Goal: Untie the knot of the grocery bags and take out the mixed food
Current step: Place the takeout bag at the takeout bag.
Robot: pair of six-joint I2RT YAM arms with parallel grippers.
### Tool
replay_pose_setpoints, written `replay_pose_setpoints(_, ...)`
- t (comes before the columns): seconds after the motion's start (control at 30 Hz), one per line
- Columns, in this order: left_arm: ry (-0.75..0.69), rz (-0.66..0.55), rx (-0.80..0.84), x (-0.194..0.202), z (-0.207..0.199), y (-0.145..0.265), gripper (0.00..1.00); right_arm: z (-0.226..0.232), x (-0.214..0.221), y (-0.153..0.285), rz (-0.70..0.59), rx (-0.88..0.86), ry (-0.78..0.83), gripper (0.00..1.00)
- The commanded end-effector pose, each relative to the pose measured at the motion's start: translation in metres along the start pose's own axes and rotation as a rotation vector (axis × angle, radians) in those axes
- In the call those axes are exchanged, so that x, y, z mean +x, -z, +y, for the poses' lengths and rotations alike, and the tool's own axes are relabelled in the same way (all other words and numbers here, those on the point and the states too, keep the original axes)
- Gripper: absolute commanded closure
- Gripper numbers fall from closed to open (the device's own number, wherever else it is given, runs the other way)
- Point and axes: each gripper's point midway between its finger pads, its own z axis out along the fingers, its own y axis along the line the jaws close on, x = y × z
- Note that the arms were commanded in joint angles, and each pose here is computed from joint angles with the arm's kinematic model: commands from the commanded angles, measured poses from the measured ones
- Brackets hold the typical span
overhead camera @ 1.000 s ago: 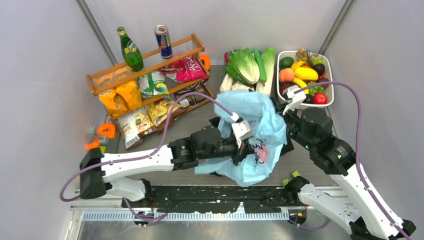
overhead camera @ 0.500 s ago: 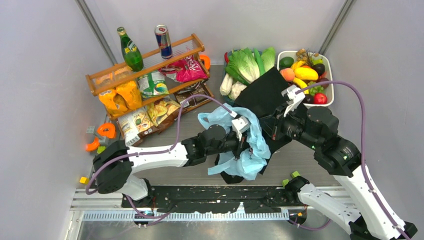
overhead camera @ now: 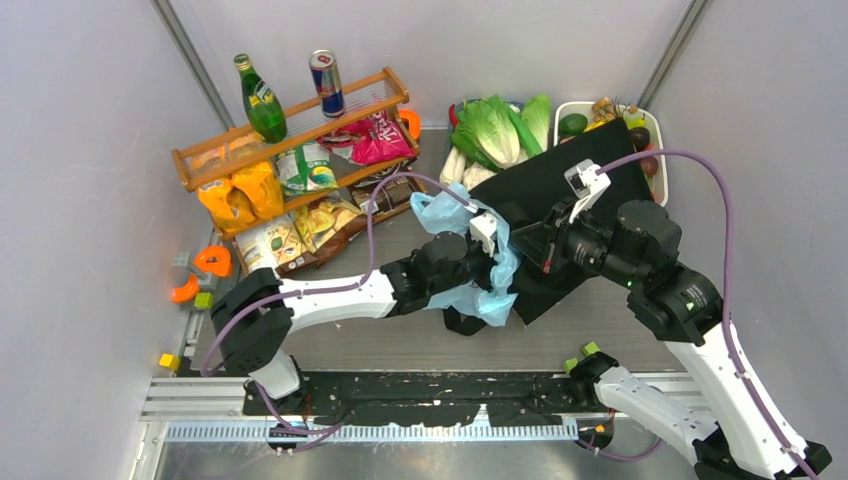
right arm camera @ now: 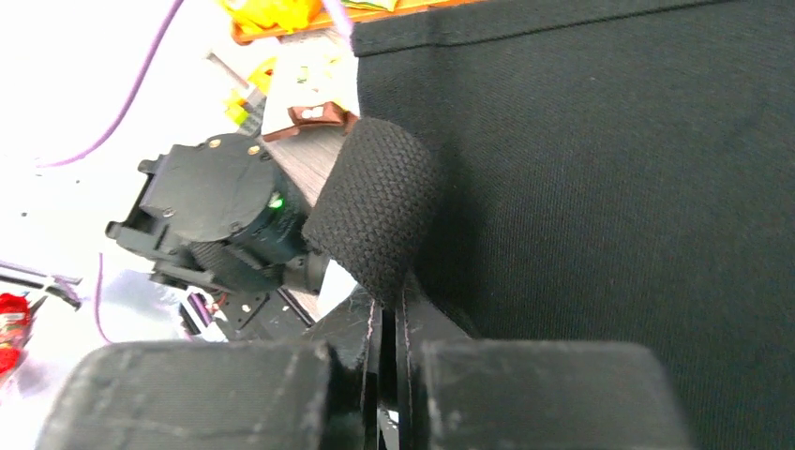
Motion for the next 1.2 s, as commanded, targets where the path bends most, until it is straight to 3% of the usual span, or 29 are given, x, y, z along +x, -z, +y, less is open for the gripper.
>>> replay_pose_setpoints(0.0,-0.061,-0.129,-0.064,-0.049,0.025,-0.006,1.0,0.069,-0.019,0.021,-0.016,-0.333,-0.039,0.95)
replay_pose_setpoints(0.13,-0.07,-0.147,0.059,-0.047,0.035,0.01,1.0,0.071,-0.019,0.028,-0.004,-0.341,-0.022,0.95)
replay_pose_setpoints(0.33,-0.08,-0.121,0.324,-0.041,0.006,0.039,1.0,0.049,-0.013,0.027,0.023,-0.217,0.031,0.95)
replay_pose_setpoints(0.6,-0.102,0.017,0.493,-0.021,-0.017,0.068,1.0,0.026,-0.001,0.033,0.098,-0.111,0.114,0.95)
replay_pose_setpoints(0.77,-0.124,0.032,0.549,-0.017,-0.034,0.067,1.0,0.034,0.009,0.033,0.137,-0.179,0.124,0.95)
replay_pose_setpoints(0.97,-0.119,-0.027,0.548,-0.018,-0.079,0.04,1.0,0.035,-0.003,0.016,0.007,-0.182,0.01,0.95)
replay_pose_setpoints(1.17,-0.047,-0.097,0.497,-0.014,-0.092,0.001,1.0,0.054,-0.018,0.007,-0.196,-0.339,-0.131,0.95)
